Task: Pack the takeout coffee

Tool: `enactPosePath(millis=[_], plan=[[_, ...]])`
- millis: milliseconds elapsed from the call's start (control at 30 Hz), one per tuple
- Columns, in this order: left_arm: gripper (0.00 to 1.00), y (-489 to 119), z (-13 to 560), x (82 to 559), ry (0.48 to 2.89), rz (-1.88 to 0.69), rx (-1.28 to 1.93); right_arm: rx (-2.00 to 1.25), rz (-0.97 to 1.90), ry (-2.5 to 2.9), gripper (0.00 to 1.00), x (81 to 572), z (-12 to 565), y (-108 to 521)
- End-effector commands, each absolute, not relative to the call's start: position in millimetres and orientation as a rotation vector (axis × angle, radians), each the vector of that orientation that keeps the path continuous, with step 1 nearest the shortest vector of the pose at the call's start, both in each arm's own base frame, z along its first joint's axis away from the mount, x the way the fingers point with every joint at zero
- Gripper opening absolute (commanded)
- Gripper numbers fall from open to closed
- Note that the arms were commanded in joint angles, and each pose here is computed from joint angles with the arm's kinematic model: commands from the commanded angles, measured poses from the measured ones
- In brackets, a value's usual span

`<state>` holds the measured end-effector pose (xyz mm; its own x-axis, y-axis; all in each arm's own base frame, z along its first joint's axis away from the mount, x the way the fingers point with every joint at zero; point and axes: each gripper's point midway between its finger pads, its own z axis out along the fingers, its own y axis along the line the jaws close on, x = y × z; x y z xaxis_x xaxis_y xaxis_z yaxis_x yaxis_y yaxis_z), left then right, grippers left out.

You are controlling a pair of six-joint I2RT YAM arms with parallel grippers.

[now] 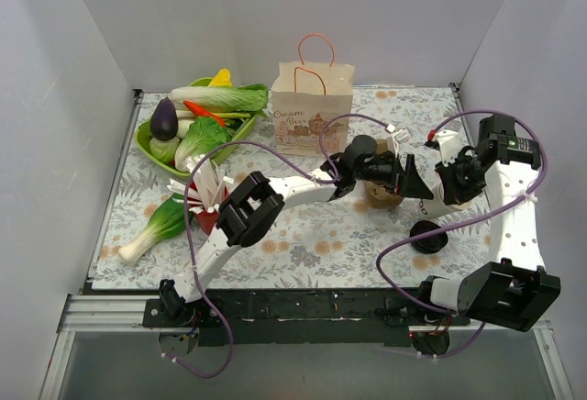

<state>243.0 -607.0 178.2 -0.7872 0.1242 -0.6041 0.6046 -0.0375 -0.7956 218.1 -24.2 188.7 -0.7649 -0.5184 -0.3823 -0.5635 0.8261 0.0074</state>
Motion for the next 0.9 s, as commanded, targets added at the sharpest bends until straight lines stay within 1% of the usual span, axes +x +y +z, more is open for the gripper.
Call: enactPosePath(millis=[0, 600, 867], plan=[[0.98, -614.9, 203.8, 250.0, 1.810, -1.910, 0.716, -0.844, 0.180, 2.609, 0.01, 207.9, 193.0, -19.1], [0.98, -629.3, 193.5, 255.2, 1.840, -1.869, 0.599, -0.877, 0.189, 2.580, 0.01, 202.4, 194.4, -9.9], [0.98, -634.1, 168.3, 268.3, 1.936, -1.753, 0.499, -0.886, 0.187, 2.542, 0.01, 206.9, 203.6, -6.3]])
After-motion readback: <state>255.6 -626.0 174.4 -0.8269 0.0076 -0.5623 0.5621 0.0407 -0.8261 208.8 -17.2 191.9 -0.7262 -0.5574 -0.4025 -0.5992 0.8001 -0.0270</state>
